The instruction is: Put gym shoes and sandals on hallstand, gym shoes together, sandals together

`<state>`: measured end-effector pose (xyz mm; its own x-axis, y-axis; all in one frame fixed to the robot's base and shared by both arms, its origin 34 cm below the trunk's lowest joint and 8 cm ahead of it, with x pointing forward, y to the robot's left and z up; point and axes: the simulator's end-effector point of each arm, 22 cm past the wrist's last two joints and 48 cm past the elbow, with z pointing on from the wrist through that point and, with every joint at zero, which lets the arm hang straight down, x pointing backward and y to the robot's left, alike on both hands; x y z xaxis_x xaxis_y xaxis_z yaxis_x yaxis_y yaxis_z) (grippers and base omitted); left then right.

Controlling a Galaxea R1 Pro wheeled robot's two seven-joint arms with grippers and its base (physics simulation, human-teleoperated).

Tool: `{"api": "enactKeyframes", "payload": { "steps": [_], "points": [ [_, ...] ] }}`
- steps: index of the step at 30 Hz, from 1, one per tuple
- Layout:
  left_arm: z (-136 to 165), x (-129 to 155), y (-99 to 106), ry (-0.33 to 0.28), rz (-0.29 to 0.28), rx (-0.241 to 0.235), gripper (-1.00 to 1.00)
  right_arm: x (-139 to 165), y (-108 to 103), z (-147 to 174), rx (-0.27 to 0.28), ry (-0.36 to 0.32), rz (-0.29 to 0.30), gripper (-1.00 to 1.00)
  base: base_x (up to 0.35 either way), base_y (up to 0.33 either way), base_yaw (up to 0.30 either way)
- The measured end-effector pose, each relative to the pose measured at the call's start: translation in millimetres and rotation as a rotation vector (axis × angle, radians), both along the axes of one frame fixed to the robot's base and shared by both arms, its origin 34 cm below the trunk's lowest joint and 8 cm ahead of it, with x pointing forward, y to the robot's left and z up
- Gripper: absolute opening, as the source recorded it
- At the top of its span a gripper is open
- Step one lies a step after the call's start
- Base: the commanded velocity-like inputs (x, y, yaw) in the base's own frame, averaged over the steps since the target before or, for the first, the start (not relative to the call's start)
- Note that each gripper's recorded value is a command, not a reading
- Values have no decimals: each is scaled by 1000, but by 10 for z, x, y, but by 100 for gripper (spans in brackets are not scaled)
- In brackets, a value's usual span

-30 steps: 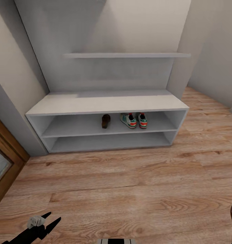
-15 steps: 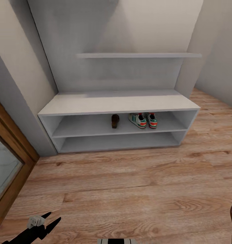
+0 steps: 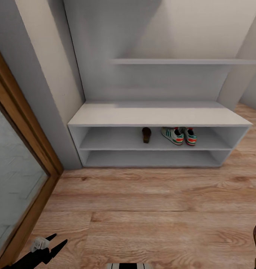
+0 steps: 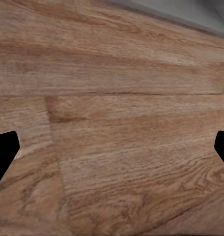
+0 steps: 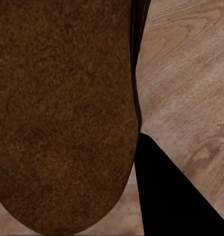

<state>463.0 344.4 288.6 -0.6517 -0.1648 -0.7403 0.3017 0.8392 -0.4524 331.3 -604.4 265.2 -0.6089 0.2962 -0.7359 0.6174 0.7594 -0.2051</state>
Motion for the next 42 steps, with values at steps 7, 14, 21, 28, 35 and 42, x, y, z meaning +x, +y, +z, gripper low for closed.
{"api": "enactKeyframes", "payload": {
  "steps": [7, 14, 21, 28, 35, 42],
  "points": [
    [0, 1, -2, -1, -1, 0, 100, 1, -2, 3, -1, -1, 0, -100, 12, 37, 154],
    [-11, -10, -14, 3, -8, 3, 100, 15, 31, -7, 5, -5, 4, -100, 0, 1, 7],
    [-26, -30, -48, 8, -16, 0, 100, -7, 289, -161, 49, 6, 11, -100, 0, 0, 0],
    [-100, -116, -134, 33, -11, -19, 100, 337, 1215, -484, 144, 49, 212, -100, 0, 0, 0],
    [-180, -228, -275, 39, -17, -33, 100, 871, 2651, -685, 230, 71, 493, -100, 0, 0, 0],
    [-122, -367, -466, 21, -81, -82, 100, 1452, 3687, -670, 261, 170, 524, -100, 0, 0, 0]
  ]
}}
